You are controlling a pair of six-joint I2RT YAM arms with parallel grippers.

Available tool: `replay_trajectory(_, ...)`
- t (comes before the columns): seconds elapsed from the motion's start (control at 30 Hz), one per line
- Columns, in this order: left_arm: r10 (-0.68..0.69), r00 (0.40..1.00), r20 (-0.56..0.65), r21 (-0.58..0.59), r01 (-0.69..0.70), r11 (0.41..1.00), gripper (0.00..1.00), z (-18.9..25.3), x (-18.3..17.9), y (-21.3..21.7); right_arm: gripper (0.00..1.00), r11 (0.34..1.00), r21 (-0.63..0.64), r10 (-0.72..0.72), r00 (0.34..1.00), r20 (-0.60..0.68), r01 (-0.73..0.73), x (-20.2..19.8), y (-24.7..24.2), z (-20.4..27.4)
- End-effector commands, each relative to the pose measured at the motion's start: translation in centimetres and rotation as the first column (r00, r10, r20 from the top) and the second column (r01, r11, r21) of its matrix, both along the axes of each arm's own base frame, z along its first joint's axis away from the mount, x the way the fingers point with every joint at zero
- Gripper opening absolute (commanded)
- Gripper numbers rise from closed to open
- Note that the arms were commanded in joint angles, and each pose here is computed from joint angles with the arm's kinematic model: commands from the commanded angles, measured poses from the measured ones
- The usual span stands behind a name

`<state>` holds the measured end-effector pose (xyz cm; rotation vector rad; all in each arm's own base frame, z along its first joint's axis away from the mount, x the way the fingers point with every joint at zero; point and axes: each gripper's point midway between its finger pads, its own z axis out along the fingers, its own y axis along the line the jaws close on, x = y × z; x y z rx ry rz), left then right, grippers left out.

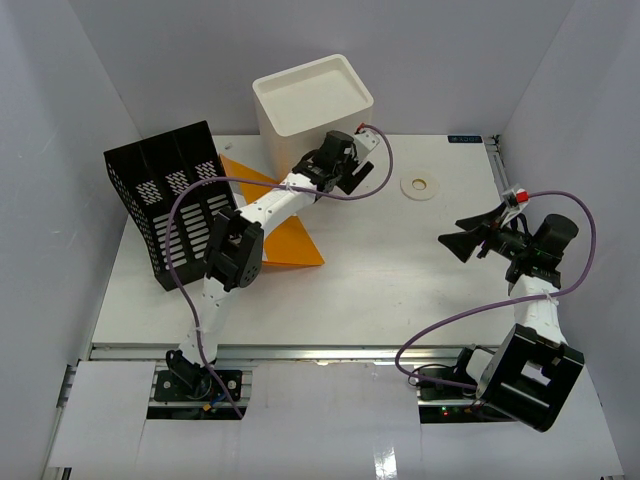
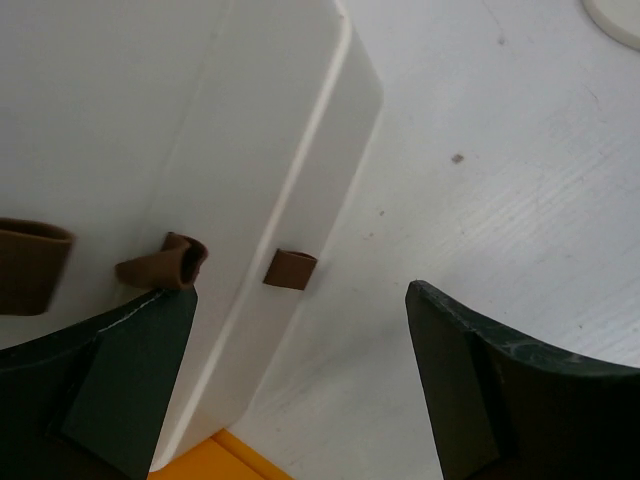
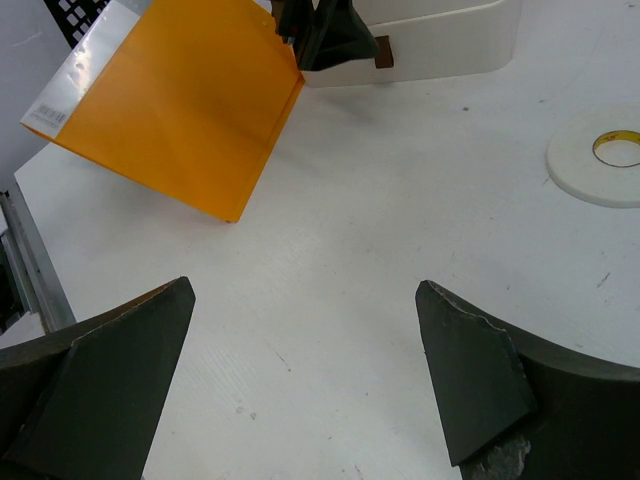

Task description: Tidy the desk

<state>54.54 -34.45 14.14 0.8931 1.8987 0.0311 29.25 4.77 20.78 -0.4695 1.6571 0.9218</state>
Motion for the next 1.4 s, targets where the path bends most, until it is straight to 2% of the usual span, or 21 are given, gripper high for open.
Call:
replay_trajectory(0.0,0.124,0.986,0.115,-0.08,-0.116,0.99,0.98,4.7,3.0,2.6,0.98,1.0,-0.007,0.006,1.0,0.031,-0.006,-0.1,-0.2,0.4)
replay_trajectory(0.17,0.106,0.99,0.089,-0.124,-0.094,0.988,0.98,4.9,2.5,2.6,0.98,1.0,-0.006,0.0,1.0,0.031,0.0,-0.1,-0.4,0.4)
replay_trajectory(0.33,-0.023,0.997,0.073,-0.288,0.043,0.957,0.98,8.2,-1.5,0.2,0.98,1.0,-0.022,0.002,0.999,0.045,-0.001,-0.1,-0.3,0.2)
replay_trajectory(0.43,-0.107,0.992,0.069,-0.414,0.126,0.901,0.98,11.8,-5.1,-0.4,0.97,0.996,-0.09,0.003,0.997,0.077,0.004,0.5,0.1,-0.4)
replay_trajectory(0.47,-0.123,0.989,0.08,-0.454,0.146,0.879,0.98,13.8,-6.9,0.0,0.97,0.992,-0.124,-0.028,0.999,0.046,0.034,1.3,0.1,-0.8)
replay_trajectory(0.57,-0.138,0.988,0.071,-0.521,0.155,0.84,0.98,16.5,-10.6,1.5,0.97,0.961,-0.277,0.028,0.999,0.017,-0.022,3.0,4.0,-1.9)
replay_trajectory(0.63,-0.12,0.992,0.038,-0.565,0.12,0.816,0.98,17.4,-13.7,3.7,0.97,0.921,-0.389,0.013,1.0,0.025,-0.002,5.3,6.0,-2.6)
replay_trajectory(0.8,-0.119,0.993,-0.004,-0.651,0.087,0.754,0.98,17.8,-21.0,7.9,0.97,0.881,-0.472,-0.035,0.992,-0.124,-0.028,12.0,11.2,-5.8)
replay_trajectory(0.87,-0.116,0.993,-0.016,-0.687,0.073,0.723,0.98,17.9,-23.6,9.4,0.98,0.888,-0.459,-0.055,0.984,-0.168,-0.029,14.0,14.7,-6.5)
replay_trajectory(0.97,-0.094,0.996,-0.01,-0.722,0.058,0.69,0.98,18.3,-27.1,11.8,0.98,0.886,-0.46,-0.145,0.977,-0.156,0.058,18.4,18.2,-7.5)
replay_trajectory(1.03,-0.072,0.997,-0.004,-0.744,0.045,0.666,0.98,18.8,-28.8,13.2,0.98,0.904,-0.417,-0.152,0.983,-0.101,0.097,20.4,20.9,-6.6)
replay_trajectory(1.13,-0.026,0.999,-0.027,-0.761,-0.003,0.649,0.98,18.6,-30.5,15.0,0.98,0.925,-0.363,-0.15,0.985,-0.086,0.11,22.5,24.2,-7.4)
replay_trajectory(1.2,-0.012,0.999,-0.04,-0.775,-0.023,0.632,0.98,18.4,-31.2,15.7,0.98,0.94,-0.317,-0.168,0.981,-0.099,0.129,23.8,25.2,-7.6)
replay_trajectory(1.23,-0.005,0.999,-0.051,-0.79,-0.037,0.612,0.98,18.5,-31.6,15.9,0.97,0.939,-0.32,-0.172,0.978,-0.119,0.126,24.4,25.7,-9.2)
replay_trajectory(1.37,0.014,0.997,-0.081,-0.823,-0.075,0.563,0.98,17.7,-32.9,16.8,0.92,0.942,-0.282,-0.213,0.974,-0.079,0.183,27.5,26.9,-9.5)
